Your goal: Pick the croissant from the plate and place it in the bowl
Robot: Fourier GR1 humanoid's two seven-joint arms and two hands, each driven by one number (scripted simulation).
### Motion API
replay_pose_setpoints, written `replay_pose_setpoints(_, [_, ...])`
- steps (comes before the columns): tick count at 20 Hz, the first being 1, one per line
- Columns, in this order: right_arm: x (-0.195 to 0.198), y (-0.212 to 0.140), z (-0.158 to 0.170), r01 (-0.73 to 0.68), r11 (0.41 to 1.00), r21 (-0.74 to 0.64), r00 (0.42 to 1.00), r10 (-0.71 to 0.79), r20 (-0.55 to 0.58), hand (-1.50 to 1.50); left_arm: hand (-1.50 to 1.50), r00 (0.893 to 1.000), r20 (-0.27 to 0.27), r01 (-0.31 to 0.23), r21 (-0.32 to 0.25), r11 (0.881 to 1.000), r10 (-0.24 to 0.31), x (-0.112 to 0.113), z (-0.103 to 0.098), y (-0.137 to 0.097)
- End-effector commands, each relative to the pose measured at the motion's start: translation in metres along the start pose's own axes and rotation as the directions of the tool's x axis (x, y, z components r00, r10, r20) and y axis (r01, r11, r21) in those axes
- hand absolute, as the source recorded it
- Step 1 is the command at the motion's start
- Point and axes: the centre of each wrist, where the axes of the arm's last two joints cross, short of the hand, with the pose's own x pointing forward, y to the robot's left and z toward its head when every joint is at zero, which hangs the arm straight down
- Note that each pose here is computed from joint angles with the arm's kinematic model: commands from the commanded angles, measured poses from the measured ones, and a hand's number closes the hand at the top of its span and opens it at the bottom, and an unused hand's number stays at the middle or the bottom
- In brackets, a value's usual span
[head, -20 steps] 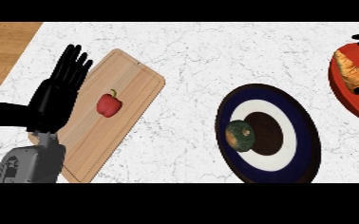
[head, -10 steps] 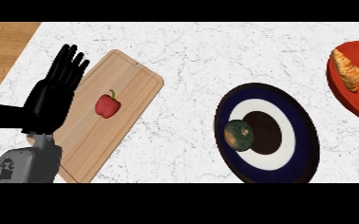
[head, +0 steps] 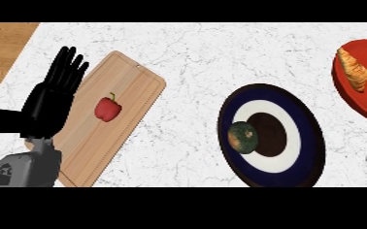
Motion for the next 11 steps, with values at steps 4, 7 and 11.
replay_pose_setpoints(4, [0.001,-0.04,0.034,0.004,1.0,-0.001,1.0,-0.004,-0.019,-1.5,0.0,1.0,0.011,0.021,0.015,1.0,-0.021,0.003,0.004,0.002])
replay_pose_setpoints(7, [-0.004,-0.045,0.044,0.02,1.0,0.019,0.999,-0.02,-0.038,-1.5,0.0,1.0,0.001,-0.003,0.01,1.0,0.003,0.003,0.004,0.003])
replay_pose_setpoints(11, [-0.004,-0.053,0.052,0.006,0.999,0.043,0.998,-0.003,-0.056,-1.5,0.0,1.0,-0.008,-0.001,0.041,0.999,0.001,-0.004,0.01,0.013])
